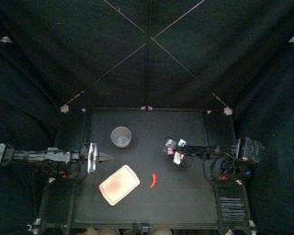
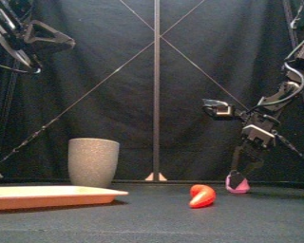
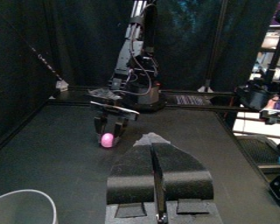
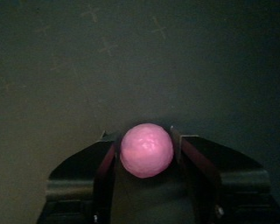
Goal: Pick the pink ball then place it in the grey bowl
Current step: Place pink ball in the grey bowl
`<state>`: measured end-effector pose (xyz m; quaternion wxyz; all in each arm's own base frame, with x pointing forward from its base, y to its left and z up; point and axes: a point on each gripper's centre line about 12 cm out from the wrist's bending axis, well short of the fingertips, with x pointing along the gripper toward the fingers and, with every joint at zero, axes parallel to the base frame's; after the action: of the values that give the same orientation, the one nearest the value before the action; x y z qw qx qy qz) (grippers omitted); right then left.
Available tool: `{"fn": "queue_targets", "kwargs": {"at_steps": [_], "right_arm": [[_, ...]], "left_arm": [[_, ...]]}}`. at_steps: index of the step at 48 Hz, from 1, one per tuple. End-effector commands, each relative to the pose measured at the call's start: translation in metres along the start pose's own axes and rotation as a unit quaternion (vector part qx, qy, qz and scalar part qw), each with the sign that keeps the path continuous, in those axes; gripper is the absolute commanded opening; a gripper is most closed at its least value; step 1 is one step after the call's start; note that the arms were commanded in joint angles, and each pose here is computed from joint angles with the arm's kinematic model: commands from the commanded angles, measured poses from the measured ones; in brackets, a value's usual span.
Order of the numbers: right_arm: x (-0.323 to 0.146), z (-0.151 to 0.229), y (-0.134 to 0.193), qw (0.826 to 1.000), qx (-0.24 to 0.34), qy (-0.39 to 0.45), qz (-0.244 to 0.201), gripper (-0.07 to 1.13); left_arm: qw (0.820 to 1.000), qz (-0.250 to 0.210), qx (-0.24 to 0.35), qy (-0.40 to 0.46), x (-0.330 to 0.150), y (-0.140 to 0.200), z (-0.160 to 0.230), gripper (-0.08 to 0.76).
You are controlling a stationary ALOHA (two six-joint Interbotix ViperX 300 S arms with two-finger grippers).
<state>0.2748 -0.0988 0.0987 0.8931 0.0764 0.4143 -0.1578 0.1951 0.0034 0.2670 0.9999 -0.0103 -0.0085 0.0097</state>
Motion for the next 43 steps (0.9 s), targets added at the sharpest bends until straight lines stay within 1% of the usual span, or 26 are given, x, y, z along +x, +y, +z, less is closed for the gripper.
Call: {"fn": "queue_targets", "kwargs": {"at_steps": [1, 3, 7, 12, 14, 18, 24, 27, 30, 37, 43], "right_arm": [[-0.002, 0.016, 0.002, 1.0, 0.001, -0.013, 0.002, 0.61], [-0.002, 0.022, 0.005, 1.0, -0.006, -0.021, 0.006, 0.59], [-0.003, 0.043, 0.014, 0.999, -0.017, -0.046, 0.015, 0.59], [-0.008, 0.081, 0.028, 0.995, -0.037, -0.093, 0.028, 0.59], [-0.009, 0.103, 0.033, 0.991, -0.046, -0.119, 0.031, 0.59], [-0.011, 0.141, 0.037, 0.983, -0.057, -0.169, 0.033, 0.59], [-0.008, 0.195, 0.042, 0.964, -0.076, -0.253, 0.033, 0.59], [0.001, 0.222, 0.043, 0.954, -0.081, -0.287, 0.033, 0.59], [0.014, 0.239, 0.042, 0.95, -0.085, -0.299, 0.029, 0.59], [0.052, 0.271, 0.031, 0.948, -0.075, -0.308, 0.017, 0.59], [0.08, 0.285, 0.028, 0.954, -0.074, -0.29, 0.01, 0.59]], "left_arm": [[1.0, 0.002, -0.003, -0.008, 0.002, 0.001, 0.005, 0.019], [1.0, 0.002, -0.003, -0.006, 0.001, 0.001, 0.004, 0.017], [1.0, 0.003, -0.003, -0.005, 0.001, 0.001, 0.002, 0.019], [1.0, 0.007, -0.003, -0.003, 0.001, 0.003, 0.002, 0.017], [1.0, 0.008, -0.003, -0.003, 0.001, 0.003, 0.001, 0.019], [1.0, 0.01, -0.003, -0.004, 0.001, 0.004, 0.001, 0.017], [1.0, 0.014, -0.006, -0.004, 0.001, 0.005, 0.002, 0.019], [1.0, 0.015, -0.009, -0.003, 0.001, 0.005, 0.001, 0.019], [1.0, 0.016, -0.013, -0.002, 0.001, 0.006, 0.0, 0.019], [1.0, 0.018, -0.016, -0.002, 0.001, 0.006, 0.0, 0.019], [1.0, 0.018, -0.017, -0.001, 0.0, 0.006, -0.001, 0.019]]}}
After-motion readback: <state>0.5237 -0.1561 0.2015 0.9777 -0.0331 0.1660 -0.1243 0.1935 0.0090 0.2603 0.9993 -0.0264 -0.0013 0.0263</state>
